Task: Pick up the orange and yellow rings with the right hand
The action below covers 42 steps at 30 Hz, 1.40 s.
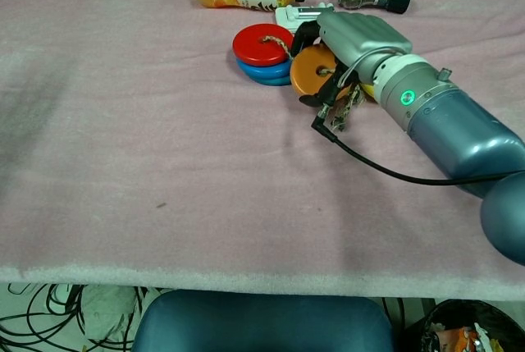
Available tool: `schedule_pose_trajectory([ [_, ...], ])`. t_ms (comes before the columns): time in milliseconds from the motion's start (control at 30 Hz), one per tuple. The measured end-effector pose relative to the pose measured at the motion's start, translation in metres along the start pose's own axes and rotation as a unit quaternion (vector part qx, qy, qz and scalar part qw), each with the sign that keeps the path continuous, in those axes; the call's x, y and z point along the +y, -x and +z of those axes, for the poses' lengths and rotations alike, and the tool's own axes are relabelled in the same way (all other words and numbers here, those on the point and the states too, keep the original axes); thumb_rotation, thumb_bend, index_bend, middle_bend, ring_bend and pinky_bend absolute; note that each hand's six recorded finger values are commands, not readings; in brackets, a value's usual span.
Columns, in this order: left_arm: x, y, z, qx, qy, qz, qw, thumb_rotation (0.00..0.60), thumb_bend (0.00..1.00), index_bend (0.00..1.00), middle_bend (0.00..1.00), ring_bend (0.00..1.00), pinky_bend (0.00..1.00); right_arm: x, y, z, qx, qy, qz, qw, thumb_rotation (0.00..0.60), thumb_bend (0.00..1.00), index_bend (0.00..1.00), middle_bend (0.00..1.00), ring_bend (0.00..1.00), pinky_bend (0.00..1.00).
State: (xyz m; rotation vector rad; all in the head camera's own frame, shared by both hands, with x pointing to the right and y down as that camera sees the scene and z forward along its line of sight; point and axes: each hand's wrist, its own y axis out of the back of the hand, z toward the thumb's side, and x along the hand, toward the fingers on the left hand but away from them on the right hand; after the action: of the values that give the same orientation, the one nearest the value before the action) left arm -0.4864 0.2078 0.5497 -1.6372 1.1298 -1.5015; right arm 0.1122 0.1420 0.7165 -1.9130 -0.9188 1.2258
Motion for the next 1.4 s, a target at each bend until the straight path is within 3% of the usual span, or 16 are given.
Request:
schedule_pose_trajectory([
  [233,0.001,0.001,0.0,-0.002,-0.003,0.005,1.0,0.6,0.0,0.0,0.0,0.0,0.0,0.035,-0.005,0.012,0.028,0.025,-0.034,0.9987,0.6,0.58,0.41,0.57,0.49,0.56],
  [533,0.002,0.002,0.001,-0.006,-0.013,0.011,0.9998,0.6,0.0,0.0,0.0,0.0,0.0,0.104,-0.02,0.03,0.068,0.05,-0.089,0.9924,0.6,0.58,0.42,0.57,0.49,0.56],
  [767,0.002,0.004,0.003,-0.011,-0.02,0.014,0.9996,0.6,0.0,0.0,0.0,0.0,0.0,0.164,-0.03,0.039,0.087,0.036,-0.137,0.9861,0.6,0.58,0.42,0.57,0.49,0.56],
  [1067,0.001,0.005,0.004,-0.011,-0.027,0.016,0.9994,0.6,0.0,0.0,0.0,0.0,0.0,0.224,-0.031,0.052,0.099,0.02,-0.187,0.9772,0.6,0.58,0.42,0.57,0.5,0.56],
  [1267,0.0,0.005,0.004,-0.011,-0.03,0.017,0.9994,0.6,0.0,0.0,0.0,0.0,0.0,0.243,-0.034,0.056,0.103,0.013,-0.201,0.9741,0.6,0.58,0.42,0.58,0.5,0.56],
  [1400,0.0,0.006,0.003,-0.009,-0.03,0.016,0.9994,0.6,0.0,0.0,0.0,0.0,0.0,0.243,-0.036,0.053,0.1,0.013,-0.199,0.9748,0.6,0.58,0.42,0.58,0.5,0.56],
])
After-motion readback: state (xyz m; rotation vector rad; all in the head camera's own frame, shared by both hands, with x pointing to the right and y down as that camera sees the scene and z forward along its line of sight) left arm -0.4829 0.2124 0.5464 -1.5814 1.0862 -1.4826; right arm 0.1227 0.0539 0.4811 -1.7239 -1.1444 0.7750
